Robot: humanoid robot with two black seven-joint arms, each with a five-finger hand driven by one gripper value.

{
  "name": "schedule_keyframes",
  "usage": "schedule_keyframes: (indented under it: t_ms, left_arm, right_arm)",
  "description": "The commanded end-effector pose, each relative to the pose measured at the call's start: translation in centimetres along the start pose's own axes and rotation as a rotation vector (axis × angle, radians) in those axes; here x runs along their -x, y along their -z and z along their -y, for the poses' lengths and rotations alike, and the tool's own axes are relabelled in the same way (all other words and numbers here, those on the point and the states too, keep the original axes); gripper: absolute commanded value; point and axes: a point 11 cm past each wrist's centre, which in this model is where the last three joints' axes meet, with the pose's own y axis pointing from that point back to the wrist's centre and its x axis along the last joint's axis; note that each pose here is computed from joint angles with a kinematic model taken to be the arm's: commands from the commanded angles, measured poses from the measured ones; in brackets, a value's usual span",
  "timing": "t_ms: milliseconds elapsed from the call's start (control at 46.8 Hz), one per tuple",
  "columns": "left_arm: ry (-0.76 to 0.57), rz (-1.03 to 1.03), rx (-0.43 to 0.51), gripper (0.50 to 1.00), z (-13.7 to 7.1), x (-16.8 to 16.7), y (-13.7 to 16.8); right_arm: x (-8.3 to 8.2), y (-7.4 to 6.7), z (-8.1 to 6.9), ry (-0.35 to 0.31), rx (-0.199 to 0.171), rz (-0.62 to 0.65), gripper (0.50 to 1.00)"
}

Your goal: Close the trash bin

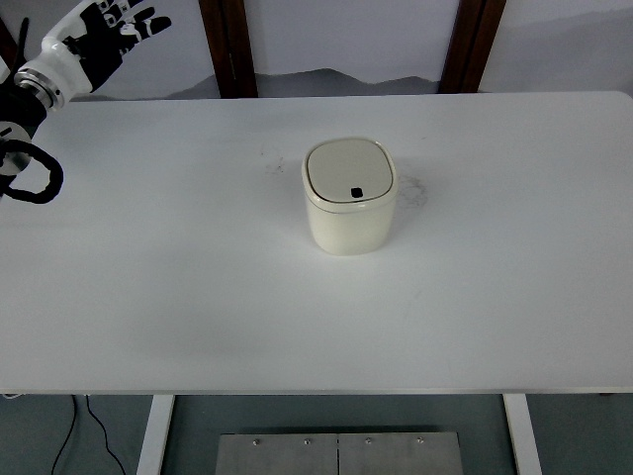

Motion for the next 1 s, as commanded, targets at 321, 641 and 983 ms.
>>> schedule_keyframes:
  t_ms: [321, 641, 983]
  left_arm:
    - [-0.244, -0.293, 0.062, 1.000, -4.8, -7.7, 5.3]
    - [-0.296, -0.421, 0.041, 1.000, -6.6, -8.2, 10.6]
    - [-0.346, -0.497, -0.006, 1.000, -8.6, -8.4, 14.5]
  right_arm:
    - [0.0, 0.0, 0.0, 0.000, 0.000, 0.000, 0.991]
    - [0.0, 0.0, 0.0, 0.000, 0.000, 0.000, 0.991]
    - [0.0, 0.0, 0.0, 0.000, 0.000, 0.000, 0.991]
